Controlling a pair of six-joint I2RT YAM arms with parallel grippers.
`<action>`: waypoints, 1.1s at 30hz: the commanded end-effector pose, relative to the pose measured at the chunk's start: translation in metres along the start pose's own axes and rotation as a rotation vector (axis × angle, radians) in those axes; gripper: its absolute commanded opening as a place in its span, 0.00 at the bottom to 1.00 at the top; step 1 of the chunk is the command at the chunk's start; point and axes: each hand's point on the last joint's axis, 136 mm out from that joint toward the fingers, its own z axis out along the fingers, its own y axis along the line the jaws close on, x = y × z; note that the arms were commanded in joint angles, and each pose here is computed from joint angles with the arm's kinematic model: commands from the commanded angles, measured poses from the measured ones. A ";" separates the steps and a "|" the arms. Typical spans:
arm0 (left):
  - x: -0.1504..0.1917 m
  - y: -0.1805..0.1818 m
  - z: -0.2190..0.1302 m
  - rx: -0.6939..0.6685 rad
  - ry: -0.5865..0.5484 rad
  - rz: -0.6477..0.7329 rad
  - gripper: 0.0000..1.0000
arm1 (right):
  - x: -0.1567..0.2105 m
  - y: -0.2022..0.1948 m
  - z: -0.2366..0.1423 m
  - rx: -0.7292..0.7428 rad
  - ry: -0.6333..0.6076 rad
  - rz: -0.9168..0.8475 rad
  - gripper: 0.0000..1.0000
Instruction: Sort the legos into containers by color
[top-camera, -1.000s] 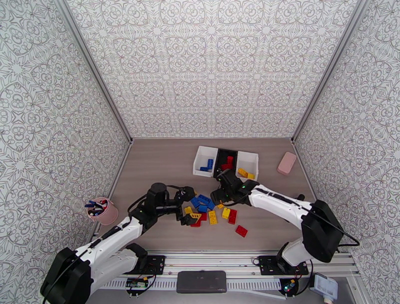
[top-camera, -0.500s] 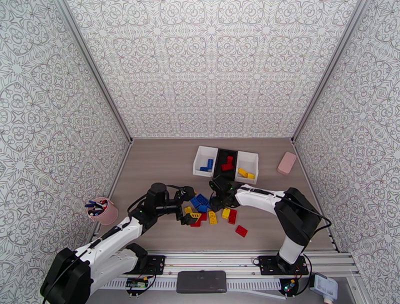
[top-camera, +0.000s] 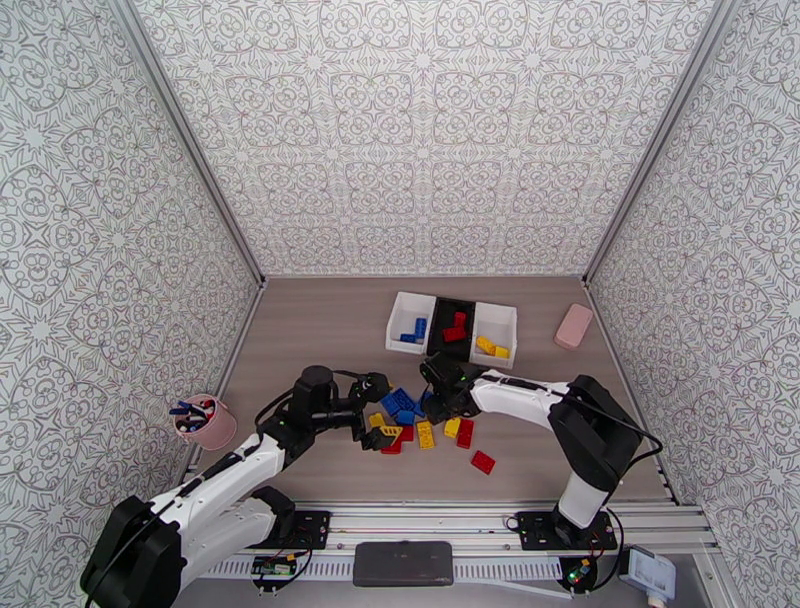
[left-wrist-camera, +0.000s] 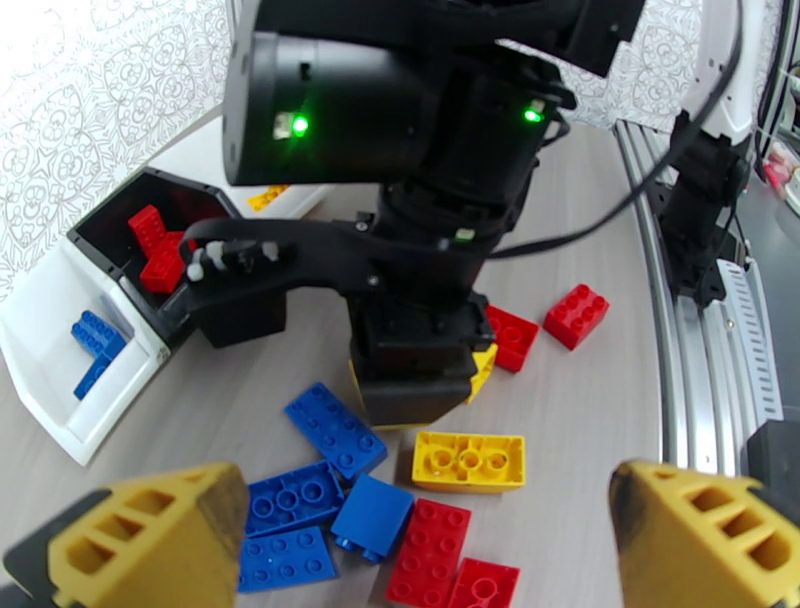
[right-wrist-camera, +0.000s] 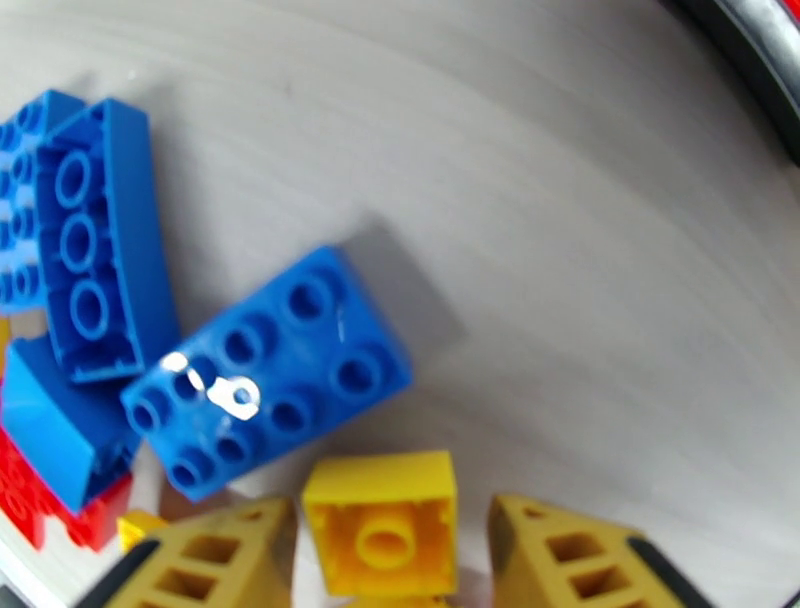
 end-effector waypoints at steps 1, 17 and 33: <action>-0.005 0.002 -0.002 -0.015 -0.006 0.018 1.00 | 0.002 -0.003 -0.002 0.016 -0.002 0.006 0.51; -0.006 0.001 -0.002 -0.010 -0.009 0.031 1.00 | -0.011 -0.008 -0.012 0.049 -0.059 0.040 0.33; -0.056 0.031 0.039 -0.299 -0.062 -0.083 1.00 | -0.056 -0.058 -0.113 0.045 -0.395 0.239 0.28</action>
